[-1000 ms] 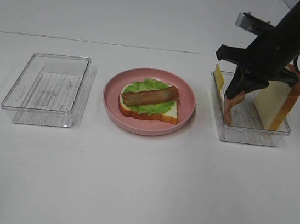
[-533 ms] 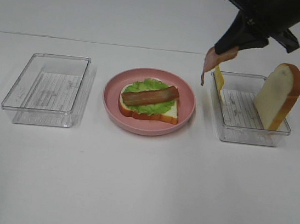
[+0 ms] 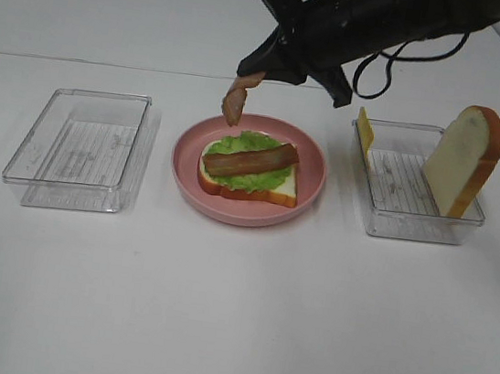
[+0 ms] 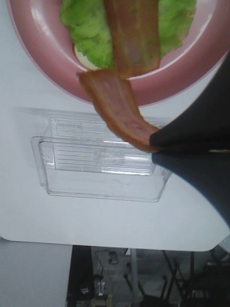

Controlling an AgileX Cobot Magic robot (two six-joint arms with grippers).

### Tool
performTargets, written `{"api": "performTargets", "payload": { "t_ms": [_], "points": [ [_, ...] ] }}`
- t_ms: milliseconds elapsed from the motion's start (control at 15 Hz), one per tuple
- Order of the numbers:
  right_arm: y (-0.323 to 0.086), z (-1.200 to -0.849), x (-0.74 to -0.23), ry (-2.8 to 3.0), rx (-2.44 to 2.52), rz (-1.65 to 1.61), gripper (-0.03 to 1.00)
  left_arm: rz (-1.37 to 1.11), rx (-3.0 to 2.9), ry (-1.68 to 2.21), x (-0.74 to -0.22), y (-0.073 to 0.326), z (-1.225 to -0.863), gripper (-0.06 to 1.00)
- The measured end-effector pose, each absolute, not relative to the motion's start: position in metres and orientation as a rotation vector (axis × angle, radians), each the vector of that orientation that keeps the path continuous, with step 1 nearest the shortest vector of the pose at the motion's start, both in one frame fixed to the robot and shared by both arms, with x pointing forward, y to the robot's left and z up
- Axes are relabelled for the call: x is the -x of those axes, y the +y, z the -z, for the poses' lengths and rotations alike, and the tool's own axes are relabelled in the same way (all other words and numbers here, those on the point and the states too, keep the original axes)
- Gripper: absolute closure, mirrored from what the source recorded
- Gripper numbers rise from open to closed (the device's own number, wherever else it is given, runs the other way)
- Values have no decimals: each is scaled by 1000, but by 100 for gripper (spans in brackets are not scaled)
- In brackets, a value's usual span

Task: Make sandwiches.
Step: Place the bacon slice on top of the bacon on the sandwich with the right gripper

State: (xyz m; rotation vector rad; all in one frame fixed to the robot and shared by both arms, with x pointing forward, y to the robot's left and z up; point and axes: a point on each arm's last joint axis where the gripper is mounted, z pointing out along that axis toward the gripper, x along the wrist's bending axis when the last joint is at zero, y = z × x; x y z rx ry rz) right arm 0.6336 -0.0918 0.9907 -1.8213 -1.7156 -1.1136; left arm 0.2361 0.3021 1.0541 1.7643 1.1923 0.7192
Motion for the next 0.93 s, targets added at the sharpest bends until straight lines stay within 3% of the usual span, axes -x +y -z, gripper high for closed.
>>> {"api": "performTargets", "payload": {
  "t_ms": [267,933],
  "points": [
    [-80,-934,-655,-1414,1866,1148,97,-719,-1764,1192,-236,302,-1054,21],
    [-99,-916,-651,-1616,1993,940,93,-719,-1764,1192,-236,302,-1054,21]
  ]
}}
